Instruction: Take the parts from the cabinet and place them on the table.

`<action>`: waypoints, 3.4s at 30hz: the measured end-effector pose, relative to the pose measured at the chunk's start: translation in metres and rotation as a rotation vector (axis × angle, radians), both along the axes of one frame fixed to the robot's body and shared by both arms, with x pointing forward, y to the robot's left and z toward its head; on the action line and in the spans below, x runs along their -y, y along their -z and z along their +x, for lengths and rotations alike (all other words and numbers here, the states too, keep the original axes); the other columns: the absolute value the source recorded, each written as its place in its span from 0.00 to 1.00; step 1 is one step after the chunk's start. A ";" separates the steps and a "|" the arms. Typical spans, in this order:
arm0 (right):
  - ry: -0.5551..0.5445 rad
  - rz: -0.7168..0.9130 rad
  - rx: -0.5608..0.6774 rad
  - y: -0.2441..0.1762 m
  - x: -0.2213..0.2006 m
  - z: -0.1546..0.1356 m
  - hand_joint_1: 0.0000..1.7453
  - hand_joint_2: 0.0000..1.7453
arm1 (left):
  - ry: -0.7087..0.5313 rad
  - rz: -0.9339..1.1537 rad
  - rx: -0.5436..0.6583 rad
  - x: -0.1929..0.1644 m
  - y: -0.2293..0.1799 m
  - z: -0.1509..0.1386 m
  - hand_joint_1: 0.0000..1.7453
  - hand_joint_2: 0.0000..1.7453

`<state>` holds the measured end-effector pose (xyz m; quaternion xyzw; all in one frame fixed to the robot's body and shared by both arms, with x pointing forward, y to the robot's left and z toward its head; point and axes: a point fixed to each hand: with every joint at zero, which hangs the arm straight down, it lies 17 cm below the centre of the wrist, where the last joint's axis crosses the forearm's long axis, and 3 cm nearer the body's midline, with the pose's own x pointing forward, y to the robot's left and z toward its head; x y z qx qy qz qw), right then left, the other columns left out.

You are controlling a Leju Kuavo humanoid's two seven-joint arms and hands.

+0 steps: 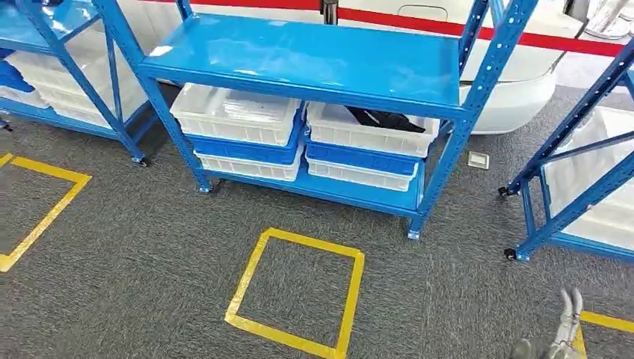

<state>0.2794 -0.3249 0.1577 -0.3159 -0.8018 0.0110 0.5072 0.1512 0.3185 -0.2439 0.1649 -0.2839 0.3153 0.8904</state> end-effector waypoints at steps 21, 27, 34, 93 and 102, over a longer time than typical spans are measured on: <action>-0.190 -0.144 -0.171 0.043 -0.073 0.014 0.00 0.00 | 0.013 -0.004 0.009 0.002 -0.001 0.002 0.00 0.00; -0.153 -0.220 -0.192 0.046 -0.060 0.012 0.00 0.00 | 0.013 -0.021 0.008 0.012 0.000 0.001 0.00 0.00; -0.098 -0.249 -0.110 0.019 -0.042 0.003 0.00 0.00 | 0.008 -0.018 0.025 0.010 -0.001 0.003 0.00 0.00; 0.158 0.406 -0.591 0.273 0.051 -0.015 0.00 0.00 | 0.085 0.014 -0.028 0.008 0.002 -0.003 0.00 0.00; 0.178 0.417 -0.631 0.286 0.051 -0.025 0.00 0.00 | 0.105 0.014 -0.023 0.009 0.002 -0.002 0.00 0.00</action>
